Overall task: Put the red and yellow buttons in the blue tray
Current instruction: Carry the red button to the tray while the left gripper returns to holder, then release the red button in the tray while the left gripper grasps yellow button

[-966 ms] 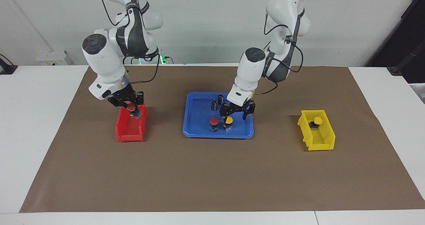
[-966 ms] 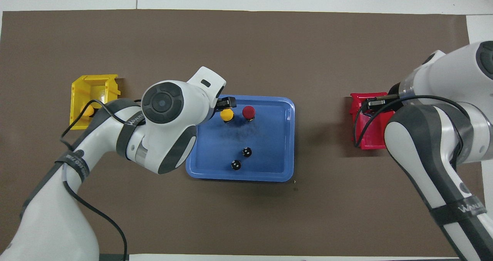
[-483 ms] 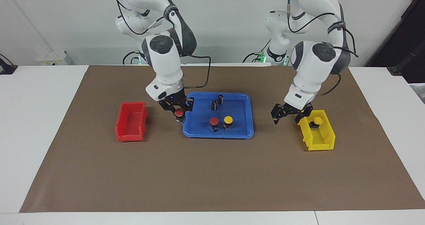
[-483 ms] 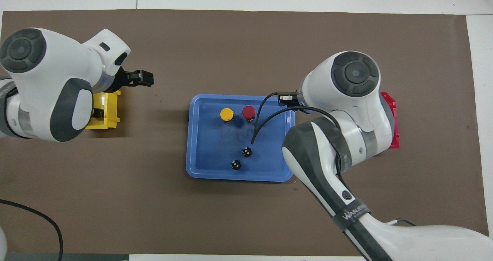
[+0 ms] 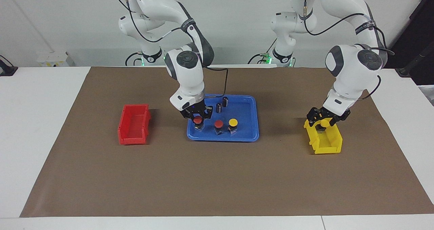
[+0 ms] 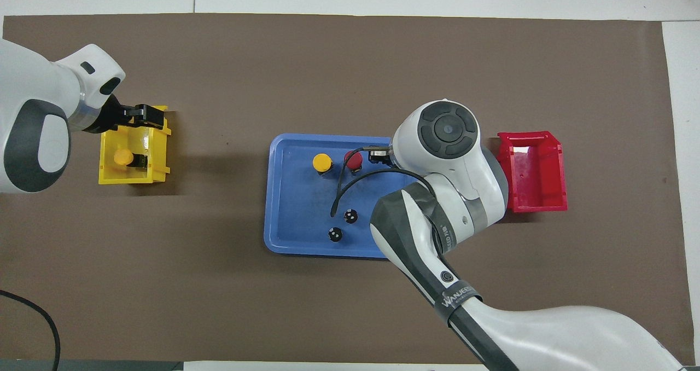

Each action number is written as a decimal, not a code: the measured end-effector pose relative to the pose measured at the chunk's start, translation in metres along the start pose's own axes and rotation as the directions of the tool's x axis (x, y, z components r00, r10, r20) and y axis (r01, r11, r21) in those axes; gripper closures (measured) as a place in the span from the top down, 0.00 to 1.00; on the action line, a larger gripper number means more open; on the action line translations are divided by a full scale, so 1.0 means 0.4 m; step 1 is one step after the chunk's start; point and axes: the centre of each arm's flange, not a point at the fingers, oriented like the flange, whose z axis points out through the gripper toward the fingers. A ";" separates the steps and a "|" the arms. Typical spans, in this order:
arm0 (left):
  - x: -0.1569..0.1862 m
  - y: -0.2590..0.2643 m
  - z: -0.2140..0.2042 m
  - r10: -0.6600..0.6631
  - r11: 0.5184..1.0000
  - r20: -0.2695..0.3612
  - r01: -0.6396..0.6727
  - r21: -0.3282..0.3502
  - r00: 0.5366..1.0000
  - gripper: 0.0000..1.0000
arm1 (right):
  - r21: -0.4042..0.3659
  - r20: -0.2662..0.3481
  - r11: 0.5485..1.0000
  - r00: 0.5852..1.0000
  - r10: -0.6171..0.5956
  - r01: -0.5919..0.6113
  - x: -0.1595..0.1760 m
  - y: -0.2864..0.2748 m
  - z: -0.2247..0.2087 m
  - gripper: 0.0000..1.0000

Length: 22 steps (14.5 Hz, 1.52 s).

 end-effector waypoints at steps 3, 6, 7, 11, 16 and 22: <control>-0.002 -0.028 0.003 -0.008 1.000 0.003 0.008 0.001 1.000 0.72 | -0.009 0.015 1.000 1.000 -0.008 0.008 -0.023 0.000 0.032 0.39; -0.013 -0.070 0.020 -0.026 1.000 0.019 0.026 0.003 0.999 0.70 | -0.003 0.004 1.000 1.000 -0.007 0.007 -0.023 0.001 0.037 0.41; -0.017 -0.081 0.026 -0.033 0.999 0.024 0.033 0.003 0.999 0.70 | 0.001 -0.002 1.000 1.000 -0.007 0.007 -0.022 0.001 0.037 0.41; -0.053 -0.121 0.062 -0.062 0.998 0.018 0.062 0.005 0.998 0.70 | 0.007 -0.015 1.000 1.000 -0.003 0.003 -0.017 0.005 0.032 0.63; -0.088 -0.124 0.100 -0.066 0.998 0.005 0.066 0.005 0.998 0.70 | 0.001 -0.038 0.995 0.994 0.103 -0.103 0.118 0.133 -0.210 1.00; -0.102 -0.121 0.136 -0.064 0.998 -0.015 0.064 0.006 0.998 0.70 | -0.020 -0.022 0.988 0.988 0.150 -0.151 0.188 0.488 -0.515 1.00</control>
